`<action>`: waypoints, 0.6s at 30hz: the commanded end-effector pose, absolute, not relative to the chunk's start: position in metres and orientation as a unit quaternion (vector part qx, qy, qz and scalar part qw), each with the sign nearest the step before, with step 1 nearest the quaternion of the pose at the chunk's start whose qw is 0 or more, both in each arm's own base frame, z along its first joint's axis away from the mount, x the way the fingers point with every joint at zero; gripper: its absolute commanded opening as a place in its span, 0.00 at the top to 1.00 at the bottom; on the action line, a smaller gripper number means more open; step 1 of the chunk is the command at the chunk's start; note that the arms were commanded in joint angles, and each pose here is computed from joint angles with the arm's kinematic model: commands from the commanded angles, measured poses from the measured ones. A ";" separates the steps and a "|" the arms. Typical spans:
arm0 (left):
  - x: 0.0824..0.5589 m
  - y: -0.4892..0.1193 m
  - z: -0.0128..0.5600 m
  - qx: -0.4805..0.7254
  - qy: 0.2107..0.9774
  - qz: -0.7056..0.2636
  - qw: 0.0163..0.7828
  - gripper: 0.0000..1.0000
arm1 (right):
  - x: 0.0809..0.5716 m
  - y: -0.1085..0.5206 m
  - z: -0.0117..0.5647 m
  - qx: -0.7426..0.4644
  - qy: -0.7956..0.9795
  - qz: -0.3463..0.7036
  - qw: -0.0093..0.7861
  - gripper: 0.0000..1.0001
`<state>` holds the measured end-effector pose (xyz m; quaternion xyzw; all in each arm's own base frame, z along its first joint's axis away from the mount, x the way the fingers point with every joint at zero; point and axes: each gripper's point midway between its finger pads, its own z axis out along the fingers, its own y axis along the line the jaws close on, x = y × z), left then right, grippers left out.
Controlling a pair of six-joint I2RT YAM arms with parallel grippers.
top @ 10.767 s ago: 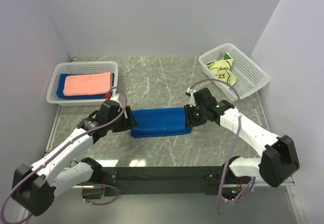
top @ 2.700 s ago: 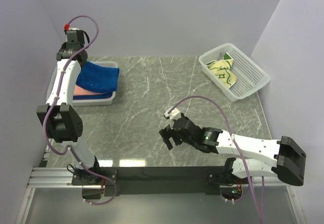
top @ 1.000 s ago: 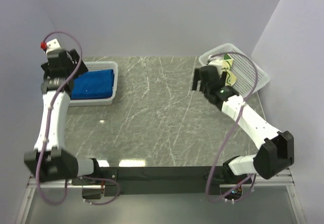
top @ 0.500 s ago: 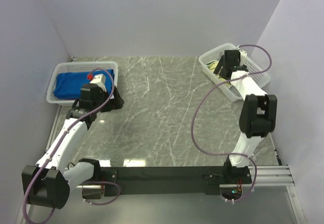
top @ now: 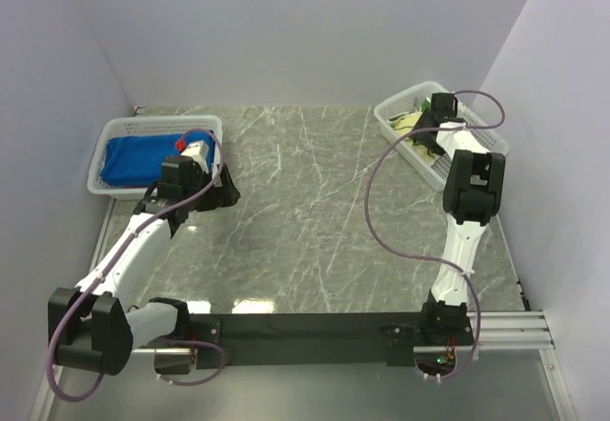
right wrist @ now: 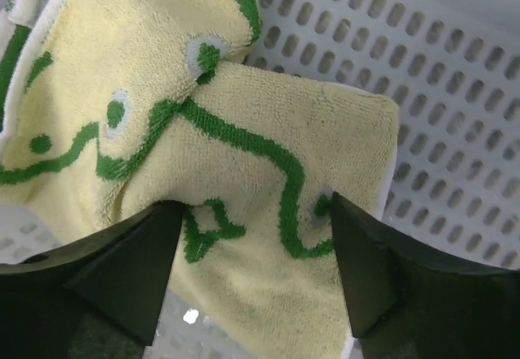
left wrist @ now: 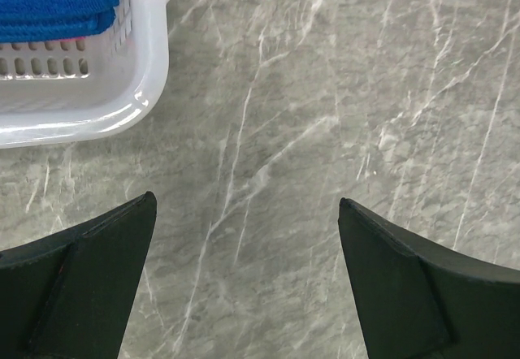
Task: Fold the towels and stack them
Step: Grab crumpled towel
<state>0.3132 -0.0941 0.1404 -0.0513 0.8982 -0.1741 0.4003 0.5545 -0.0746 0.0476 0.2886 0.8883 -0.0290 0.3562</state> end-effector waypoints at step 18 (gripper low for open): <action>0.325 -0.091 0.141 -0.048 0.901 -0.157 0.402 0.01 | 0.574 -0.078 0.195 0.245 0.827 0.010 0.506 1.00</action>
